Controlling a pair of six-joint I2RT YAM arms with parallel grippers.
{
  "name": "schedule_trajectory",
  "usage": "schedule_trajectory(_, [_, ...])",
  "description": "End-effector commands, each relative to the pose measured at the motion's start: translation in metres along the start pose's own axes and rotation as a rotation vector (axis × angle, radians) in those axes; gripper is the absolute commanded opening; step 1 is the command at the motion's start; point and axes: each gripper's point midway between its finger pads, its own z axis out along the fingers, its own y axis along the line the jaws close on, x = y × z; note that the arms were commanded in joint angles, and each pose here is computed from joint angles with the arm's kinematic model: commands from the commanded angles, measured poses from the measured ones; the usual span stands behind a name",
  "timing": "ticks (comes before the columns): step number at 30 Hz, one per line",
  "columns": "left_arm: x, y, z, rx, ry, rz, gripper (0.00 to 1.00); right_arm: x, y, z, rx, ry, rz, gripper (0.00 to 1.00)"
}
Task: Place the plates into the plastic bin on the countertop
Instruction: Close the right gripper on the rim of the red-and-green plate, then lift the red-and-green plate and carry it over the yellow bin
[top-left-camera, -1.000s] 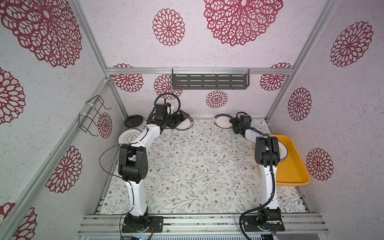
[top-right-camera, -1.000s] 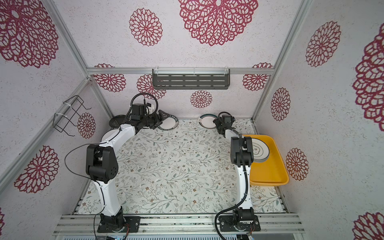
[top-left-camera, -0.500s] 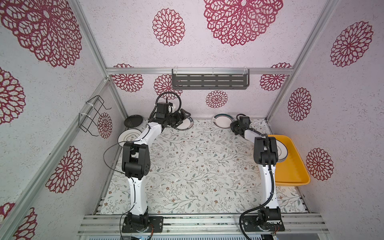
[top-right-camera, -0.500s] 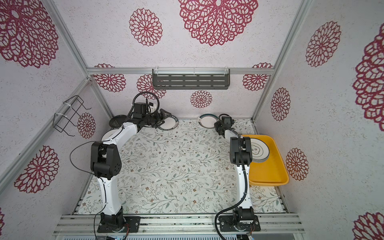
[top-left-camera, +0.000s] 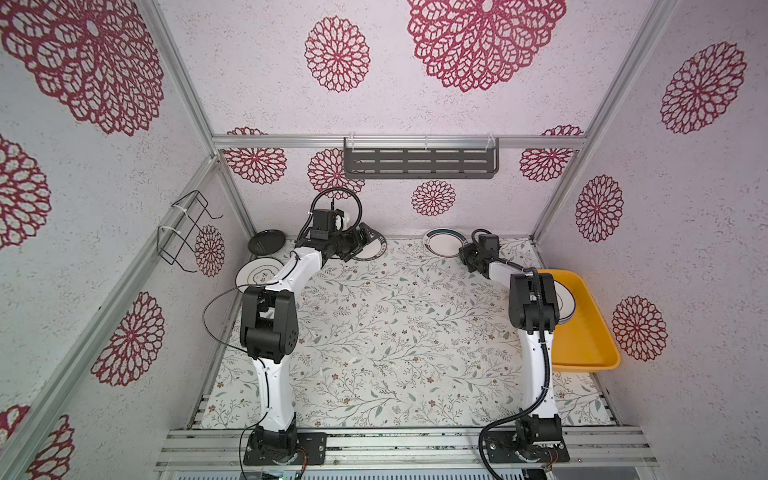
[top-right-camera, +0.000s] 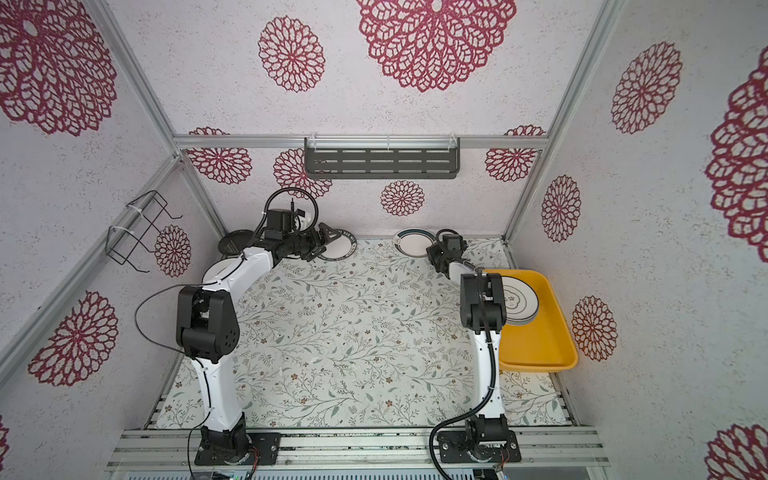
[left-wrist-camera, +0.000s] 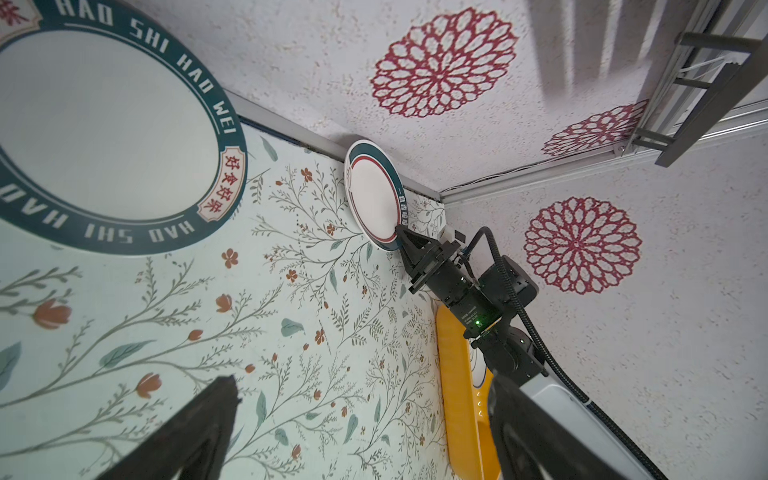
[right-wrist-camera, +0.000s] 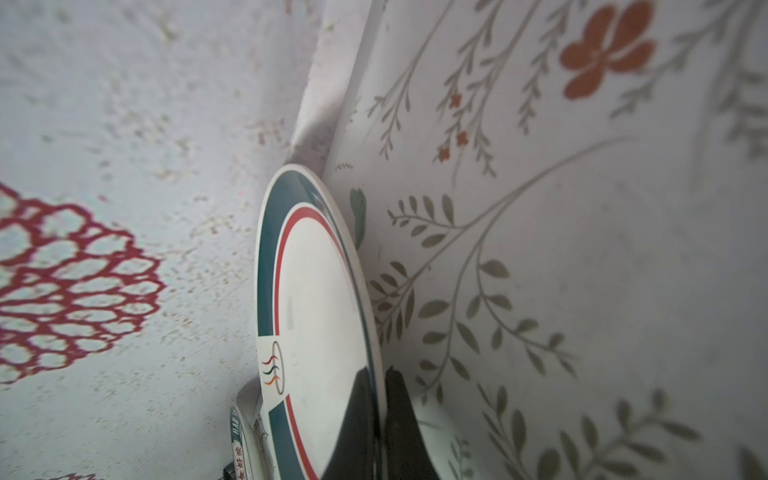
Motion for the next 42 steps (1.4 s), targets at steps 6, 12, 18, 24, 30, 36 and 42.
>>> schedule_trajectory(6, [0.012,-0.055,-0.04,0.067,-0.061,0.117,0.97,0.015,-0.002,-0.053,0.071,0.004,-0.073,0.0])
schedule_trajectory(12, [0.043,-0.072,-0.048,0.067,-0.04,0.171,0.97,0.022,-0.004,-0.095,0.062,-0.008,-0.091,0.0])
schedule_trajectory(18, [0.083,-0.089,-0.052,0.071,-0.004,0.213,0.97,0.031,0.003,-0.144,0.054,0.002,-0.152,0.0])
schedule_trajectory(24, [0.125,-0.109,-0.053,0.072,0.035,0.276,0.97,0.036,0.015,-0.2,0.033,-0.003,-0.203,0.0])
schedule_trajectory(30, [0.172,-0.126,-0.053,0.073,0.087,0.323,0.97,0.05,0.029,-0.251,-0.027,0.033,-0.267,0.0])
schedule_trajectory(36, [0.212,-0.141,-0.06,0.078,0.115,0.378,0.97,0.054,0.026,-0.306,-0.026,0.004,-0.303,0.0])
schedule_trajectory(42, [0.243,-0.151,-0.066,0.08,0.142,0.433,0.97,0.057,0.024,-0.357,-0.059,-0.033,-0.311,0.0])
